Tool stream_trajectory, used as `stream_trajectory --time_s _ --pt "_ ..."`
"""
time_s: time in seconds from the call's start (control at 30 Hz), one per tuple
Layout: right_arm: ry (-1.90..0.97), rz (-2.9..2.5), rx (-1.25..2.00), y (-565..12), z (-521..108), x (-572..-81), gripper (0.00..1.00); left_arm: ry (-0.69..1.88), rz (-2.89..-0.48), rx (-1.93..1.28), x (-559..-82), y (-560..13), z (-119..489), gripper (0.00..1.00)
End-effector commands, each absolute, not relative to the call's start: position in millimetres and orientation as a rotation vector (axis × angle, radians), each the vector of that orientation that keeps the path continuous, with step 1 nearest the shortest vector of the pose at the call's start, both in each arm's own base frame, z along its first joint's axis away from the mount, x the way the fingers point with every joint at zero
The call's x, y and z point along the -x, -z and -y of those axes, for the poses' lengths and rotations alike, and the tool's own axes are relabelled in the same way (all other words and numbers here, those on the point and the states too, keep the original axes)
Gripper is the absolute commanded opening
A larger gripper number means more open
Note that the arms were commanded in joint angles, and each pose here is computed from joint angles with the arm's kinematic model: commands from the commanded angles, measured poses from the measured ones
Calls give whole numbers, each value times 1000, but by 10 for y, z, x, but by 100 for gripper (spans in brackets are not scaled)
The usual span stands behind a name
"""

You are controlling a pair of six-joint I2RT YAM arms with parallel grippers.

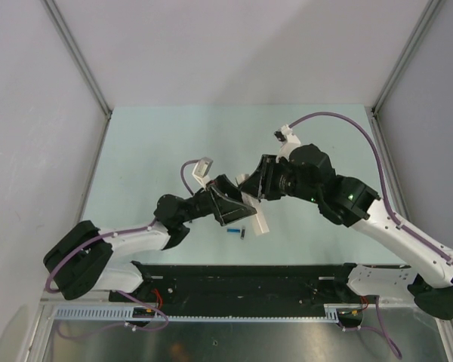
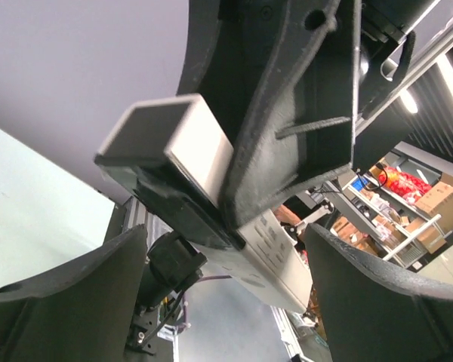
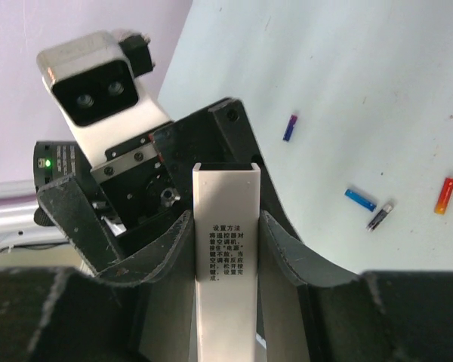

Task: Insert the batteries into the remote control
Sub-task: Adjust the remote control.

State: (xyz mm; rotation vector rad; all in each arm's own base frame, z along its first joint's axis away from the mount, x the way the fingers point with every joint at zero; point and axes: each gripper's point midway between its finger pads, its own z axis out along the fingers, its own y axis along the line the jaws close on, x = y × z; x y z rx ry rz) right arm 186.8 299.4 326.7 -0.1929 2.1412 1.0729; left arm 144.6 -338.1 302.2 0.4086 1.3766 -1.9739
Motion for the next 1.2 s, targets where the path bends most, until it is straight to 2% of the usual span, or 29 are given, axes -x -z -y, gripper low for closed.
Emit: stream_trajectory --time_s 0.0,0.3,0.43,0.63,0.83,1.17 --pt "-1182 -1989 159 -3825 -2904 -1923 0 2004 -889 -547 -1157 -3851 3019 89" --pt "-1067 -1870 146 -4466 -2500 -2094 0 2054 -815 -526 -1355 -4316 2977 94" --pt "-996 -1906 111 -4479 -2401 -2181 0 2141 -813 -434 -1484 -4480 3033 91" --pt "-821 -1966 42 -4281 -2244 -2353 0 2135 -813 -471 -1440 -4446 3101 89" --pt "-1058 -1913 109 -4356 -2519 -2176 0 2150 -859 -541 -1363 -4318 3152 94" --pt "-1322 -1820 208 -4332 -2715 -1918 0 2081 -851 -579 -1189 -4163 3018 92"
